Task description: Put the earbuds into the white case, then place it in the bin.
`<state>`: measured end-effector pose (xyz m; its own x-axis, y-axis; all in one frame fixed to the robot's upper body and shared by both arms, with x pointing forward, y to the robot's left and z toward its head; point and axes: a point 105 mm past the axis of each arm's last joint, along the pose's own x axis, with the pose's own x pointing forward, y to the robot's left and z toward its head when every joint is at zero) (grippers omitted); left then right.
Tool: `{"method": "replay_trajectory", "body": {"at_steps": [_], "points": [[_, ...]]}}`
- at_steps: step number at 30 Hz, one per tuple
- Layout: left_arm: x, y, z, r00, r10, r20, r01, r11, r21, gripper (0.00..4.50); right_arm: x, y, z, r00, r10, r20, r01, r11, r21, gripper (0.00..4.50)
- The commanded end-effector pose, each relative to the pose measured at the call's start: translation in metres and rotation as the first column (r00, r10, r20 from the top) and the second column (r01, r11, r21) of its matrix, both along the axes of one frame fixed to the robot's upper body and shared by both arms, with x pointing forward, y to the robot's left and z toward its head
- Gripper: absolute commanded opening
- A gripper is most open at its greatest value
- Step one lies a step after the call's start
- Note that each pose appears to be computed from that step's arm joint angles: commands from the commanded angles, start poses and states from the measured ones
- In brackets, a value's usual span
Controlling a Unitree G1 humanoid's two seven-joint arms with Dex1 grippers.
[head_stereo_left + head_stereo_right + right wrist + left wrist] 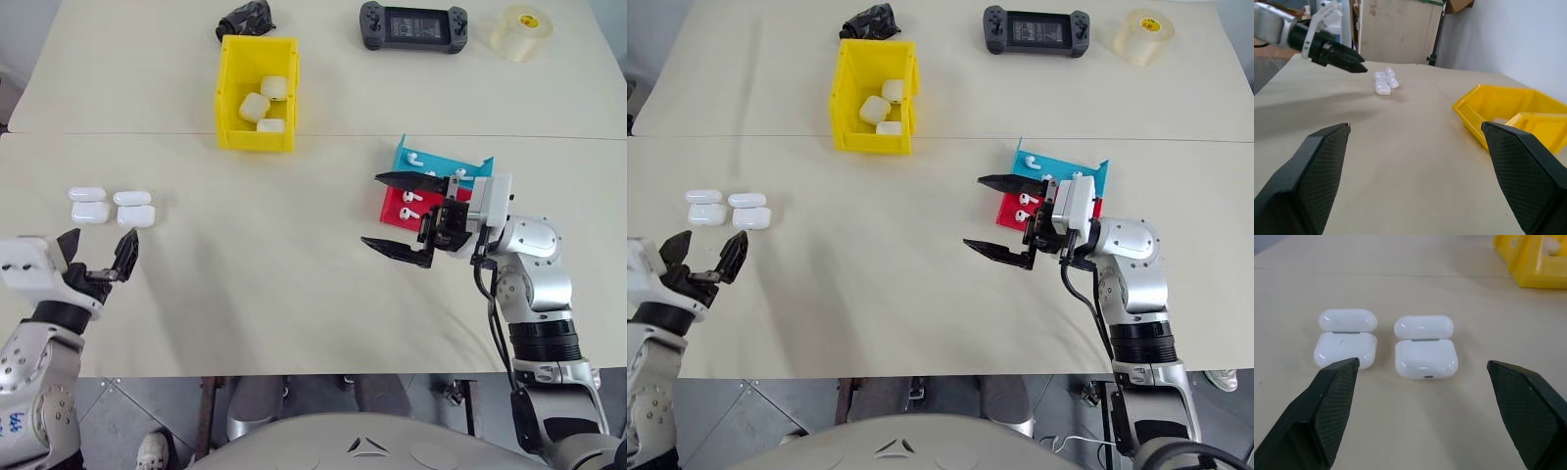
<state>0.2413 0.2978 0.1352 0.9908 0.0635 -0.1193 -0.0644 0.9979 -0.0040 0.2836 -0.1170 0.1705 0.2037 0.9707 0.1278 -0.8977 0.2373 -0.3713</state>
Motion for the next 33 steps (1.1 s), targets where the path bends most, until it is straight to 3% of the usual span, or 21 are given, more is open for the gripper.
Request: {"method": "replay_trajectory", "body": {"at_steps": [1, 9, 15, 33], "points": [[0.013, -0.005, 0.011, 0.995, 0.049, -0.091, -0.050, 0.999, -0.011, 4.46, -0.001, -0.005, 0.009, 1.000, 0.004, 0.023, -0.004, 1.000, 0.005, 4.50], [0.041, -0.016, 0.009, 0.904, 0.055, -0.423, -0.081, 0.996, -0.045, 4.46, -0.015, 0.004, 0.014, 0.994, 0.105, -0.028, -0.105, 0.994, -0.016, 4.50], [0.055, -0.008, 0.015, 0.877, 0.086, -0.473, -0.090, 0.996, 0.015, 4.46, -0.020, 0.010, 0.016, 0.991, 0.126, -0.033, -0.127, 0.992, -0.009, 4.50], [0.065, -0.011, 0.005, 0.829, 0.026, -0.558, -0.053, 0.998, -0.032, 4.46, -0.025, 0.020, 0.020, 0.994, 0.110, -0.023, -0.109, 0.993, 0.036, 4.50]]}}
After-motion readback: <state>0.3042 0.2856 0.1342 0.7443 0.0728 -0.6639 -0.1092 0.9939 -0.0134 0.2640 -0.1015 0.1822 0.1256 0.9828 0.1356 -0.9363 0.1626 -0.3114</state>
